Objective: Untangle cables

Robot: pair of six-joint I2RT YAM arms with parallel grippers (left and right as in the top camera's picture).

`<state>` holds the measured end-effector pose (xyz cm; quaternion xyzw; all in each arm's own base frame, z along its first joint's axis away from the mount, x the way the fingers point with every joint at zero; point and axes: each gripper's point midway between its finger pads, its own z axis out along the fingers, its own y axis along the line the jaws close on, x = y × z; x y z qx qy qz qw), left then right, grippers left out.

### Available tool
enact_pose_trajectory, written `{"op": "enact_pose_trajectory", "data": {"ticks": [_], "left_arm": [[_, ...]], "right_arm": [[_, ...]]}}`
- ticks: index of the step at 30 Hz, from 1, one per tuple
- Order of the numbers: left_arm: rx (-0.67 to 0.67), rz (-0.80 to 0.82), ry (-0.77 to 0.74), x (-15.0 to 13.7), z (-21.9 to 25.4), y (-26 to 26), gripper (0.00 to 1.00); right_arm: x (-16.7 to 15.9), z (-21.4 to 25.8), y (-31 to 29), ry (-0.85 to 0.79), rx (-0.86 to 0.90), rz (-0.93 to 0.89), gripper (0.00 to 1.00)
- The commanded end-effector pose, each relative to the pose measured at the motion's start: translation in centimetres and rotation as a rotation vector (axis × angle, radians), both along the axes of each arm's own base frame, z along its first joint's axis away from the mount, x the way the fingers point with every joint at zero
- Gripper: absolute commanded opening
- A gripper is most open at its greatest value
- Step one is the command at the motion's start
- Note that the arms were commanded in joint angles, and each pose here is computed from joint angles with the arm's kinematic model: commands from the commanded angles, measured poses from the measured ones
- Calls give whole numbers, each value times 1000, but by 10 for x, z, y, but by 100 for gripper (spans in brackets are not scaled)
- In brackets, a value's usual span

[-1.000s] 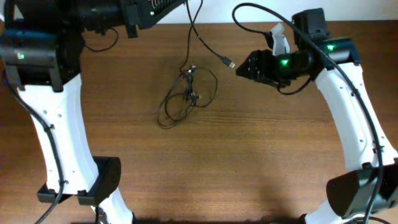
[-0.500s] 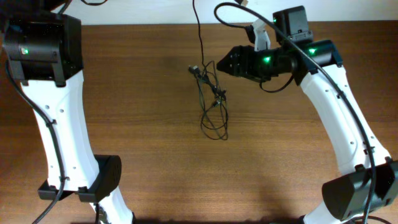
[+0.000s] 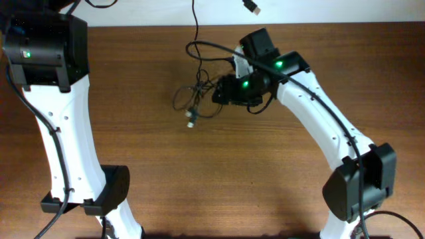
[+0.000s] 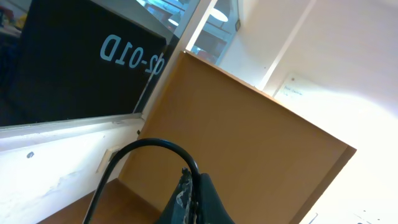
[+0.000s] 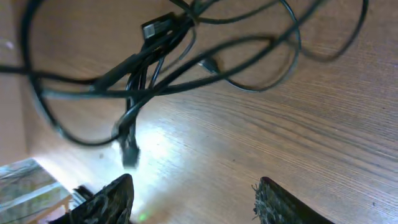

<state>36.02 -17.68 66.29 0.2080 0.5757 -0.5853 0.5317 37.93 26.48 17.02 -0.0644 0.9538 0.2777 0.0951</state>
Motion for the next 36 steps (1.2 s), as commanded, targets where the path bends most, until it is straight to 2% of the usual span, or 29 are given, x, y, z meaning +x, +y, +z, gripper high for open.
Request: {"op": "enact_pose_trajectory", "data": {"ticks": [1,4,7,15,18,20,25,27,30,33,35,36], "left_arm": [[3,-9,-20,-8,4,0,0],[3,-9,-20,-8,4,0,0],[5,-12,-21,-8,4,0,0],[10,-19,-21,-10,4,-1,0],[10,-19,-21,-10,4,-1,0],[13,-25,-21,-10,3,-1,0],[15,-28,-21,-11,3,-1,0],[18,-34,-22,-12,2,-2,0],[19,-35,-22,-12,2,-2,0],[27,-48,-22,-14,1,-3,0],[37,-54,-17,-14,-2,-4,0],[43,-51,-4,-12,-6,-4,0]], "right_arm": [[7,-21,-6,3,-68,-26,58],[21,-19,-14,58,-24,-183,53],[27,-3,0,59,118,-142,52],[50,32,4,5,341,-96,53],[48,27,6,25,342,-89,54],[37,14,11,110,352,-71,54],[19,14,29,163,384,-13,55],[12,5,23,178,338,-3,55],[19,-9,16,149,252,-44,55],[15,-31,29,164,210,-25,53],[15,-46,42,165,183,-19,49],[16,-54,44,169,161,-46,41]]}}
